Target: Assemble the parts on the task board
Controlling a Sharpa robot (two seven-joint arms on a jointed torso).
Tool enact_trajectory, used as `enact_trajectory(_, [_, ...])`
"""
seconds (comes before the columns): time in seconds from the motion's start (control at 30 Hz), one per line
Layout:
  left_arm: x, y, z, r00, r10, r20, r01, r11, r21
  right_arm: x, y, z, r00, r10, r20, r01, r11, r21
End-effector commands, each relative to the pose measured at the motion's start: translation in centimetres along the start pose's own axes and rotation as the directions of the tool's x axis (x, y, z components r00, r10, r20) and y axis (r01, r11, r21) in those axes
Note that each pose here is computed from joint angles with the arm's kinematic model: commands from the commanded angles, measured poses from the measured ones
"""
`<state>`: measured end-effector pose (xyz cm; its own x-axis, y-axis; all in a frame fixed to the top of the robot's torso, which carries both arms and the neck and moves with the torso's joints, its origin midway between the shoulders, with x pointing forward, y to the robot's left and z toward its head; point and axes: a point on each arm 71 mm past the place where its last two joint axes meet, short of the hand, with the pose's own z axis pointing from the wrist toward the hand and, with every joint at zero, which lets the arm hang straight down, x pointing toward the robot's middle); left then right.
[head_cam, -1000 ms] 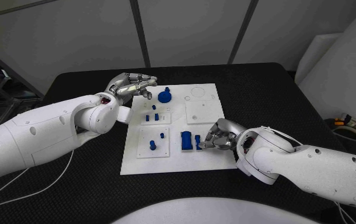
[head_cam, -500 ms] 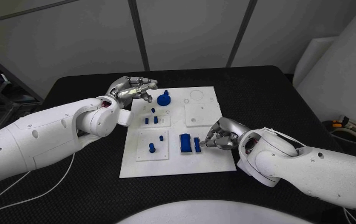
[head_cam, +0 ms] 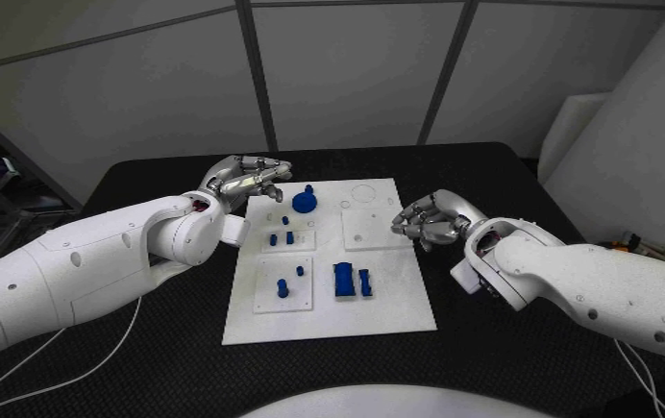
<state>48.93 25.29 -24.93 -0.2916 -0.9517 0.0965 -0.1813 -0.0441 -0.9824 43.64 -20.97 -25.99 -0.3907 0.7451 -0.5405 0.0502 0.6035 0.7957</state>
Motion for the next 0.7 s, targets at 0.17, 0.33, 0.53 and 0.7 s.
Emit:
enact_trajectory(0.17, [-0.90, 0.45, 0.52, 0.993, -0.085, 0.087, 0.078, 0.994, 0.074, -2.6, -0.2, 3.8, 0.933, 0.357, 0.046, -0.344, 0.922, -0.179])
enact_trajectory(0.33, [-1.33, 1.18, 1.41, 0.981, -0.108, 0.160, 0.091, 0.989, 0.113, -3.2, -0.8, 6.1, 0.918, 0.390, 0.071, -0.367, 0.904, -0.220])
enact_trajectory(0.53, [-1.79, 1.56, 2.07, 0.968, -0.117, 0.220, 0.086, 0.985, 0.147, -3.0, -0.8, 7.5, 0.913, 0.404, 0.060, -0.379, 0.893, -0.242])
enact_trajectory(0.7, [-0.85, 1.77, 1.98, 0.984, -0.084, 0.160, 0.071, 0.994, 0.084, -2.9, -1.0, 7.1, 0.925, 0.360, 0.117, -0.337, 0.924, -0.183])
